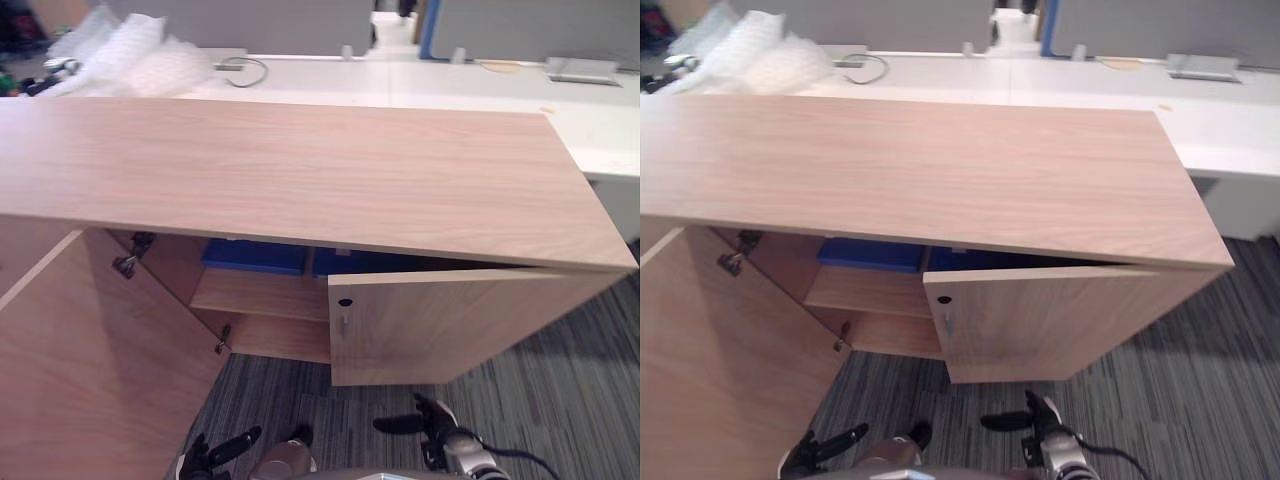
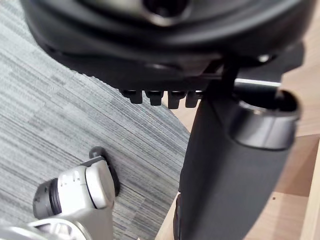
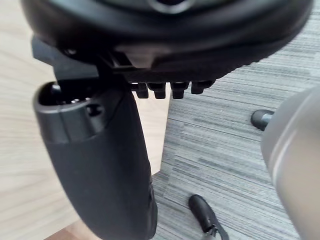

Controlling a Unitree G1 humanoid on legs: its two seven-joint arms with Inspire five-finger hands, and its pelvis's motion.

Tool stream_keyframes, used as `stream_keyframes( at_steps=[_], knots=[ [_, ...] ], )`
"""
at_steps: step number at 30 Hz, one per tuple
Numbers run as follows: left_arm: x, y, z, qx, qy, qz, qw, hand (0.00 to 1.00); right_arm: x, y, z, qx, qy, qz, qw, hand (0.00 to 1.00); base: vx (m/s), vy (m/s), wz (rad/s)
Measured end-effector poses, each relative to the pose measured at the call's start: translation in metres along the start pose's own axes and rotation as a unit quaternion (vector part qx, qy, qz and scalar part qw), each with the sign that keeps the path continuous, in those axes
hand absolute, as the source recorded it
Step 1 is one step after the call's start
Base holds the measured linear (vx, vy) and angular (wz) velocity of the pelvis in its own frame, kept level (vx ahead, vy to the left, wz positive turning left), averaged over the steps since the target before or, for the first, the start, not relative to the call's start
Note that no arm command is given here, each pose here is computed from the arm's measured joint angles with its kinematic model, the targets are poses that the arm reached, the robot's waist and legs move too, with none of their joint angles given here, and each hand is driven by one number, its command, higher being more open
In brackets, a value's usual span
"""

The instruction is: Walk over to the cabinet, pick up the folder, carry it to the office cabinet, place the folder inside the office cabinet, then close the office cabinet door

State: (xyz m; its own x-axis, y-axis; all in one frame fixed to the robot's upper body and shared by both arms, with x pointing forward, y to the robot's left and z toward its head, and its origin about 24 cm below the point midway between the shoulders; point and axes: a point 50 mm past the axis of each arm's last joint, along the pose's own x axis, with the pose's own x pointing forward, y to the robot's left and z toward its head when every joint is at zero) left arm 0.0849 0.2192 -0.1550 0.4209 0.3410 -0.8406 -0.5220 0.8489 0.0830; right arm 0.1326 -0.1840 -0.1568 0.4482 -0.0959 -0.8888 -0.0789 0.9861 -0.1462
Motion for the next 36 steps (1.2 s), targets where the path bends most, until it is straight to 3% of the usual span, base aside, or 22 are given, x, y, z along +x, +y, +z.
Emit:
stream_keyframes(
  at_steps=[2,8,13,17,20,28,31,36],
  knots=[
    [-0.004,-0.012,-0.003,-0.027,-0.003,-0.012,1.000,1.00,-0.004,0.006,-0.020,0.001,0.028,0.006,1.000,1.00,0.02,-0.301,0.46],
    [-0.005,-0.028,0.013,-0.048,-0.040,-0.036,0.997,1.00,-0.004,0.020,-0.015,0.026,0.019,0.013,0.999,1.00,0.01,-0.169,0.63],
    [-0.001,-0.029,0.023,-0.029,-0.053,-0.041,0.997,1.00,-0.003,0.013,-0.013,0.051,0.014,0.002,0.999,1.00,0.05,0.002,0.98],
    [0.002,-0.030,0.030,0.023,-0.059,-0.060,0.996,1.00,-0.002,0.007,-0.010,0.158,0.009,-0.017,0.987,1.00,0.12,0.138,0.94],
    [0.002,-0.023,0.017,0.033,-0.033,-0.052,0.998,1.00,-0.003,0.009,-0.015,0.216,0.018,-0.020,0.976,1.00,0.09,0.072,0.83],
    [0.004,-0.018,0.015,0.024,-0.023,-0.049,0.998,1.00,-0.004,0.003,-0.022,0.239,0.024,-0.036,0.970,1.00,-0.05,0.023,0.36],
    [0.003,-0.015,0.010,-0.040,-0.011,-0.043,0.998,1.00,-0.006,-0.001,-0.034,0.264,0.040,-0.046,0.962,1.00,-0.07,0.018,0.37],
    [-0.007,0.029,0.008,-0.225,-0.041,0.042,0.973,1.00,-0.010,-0.003,-0.047,0.300,0.054,-0.059,0.950,1.00,0.07,-0.001,0.00]
  ],
)
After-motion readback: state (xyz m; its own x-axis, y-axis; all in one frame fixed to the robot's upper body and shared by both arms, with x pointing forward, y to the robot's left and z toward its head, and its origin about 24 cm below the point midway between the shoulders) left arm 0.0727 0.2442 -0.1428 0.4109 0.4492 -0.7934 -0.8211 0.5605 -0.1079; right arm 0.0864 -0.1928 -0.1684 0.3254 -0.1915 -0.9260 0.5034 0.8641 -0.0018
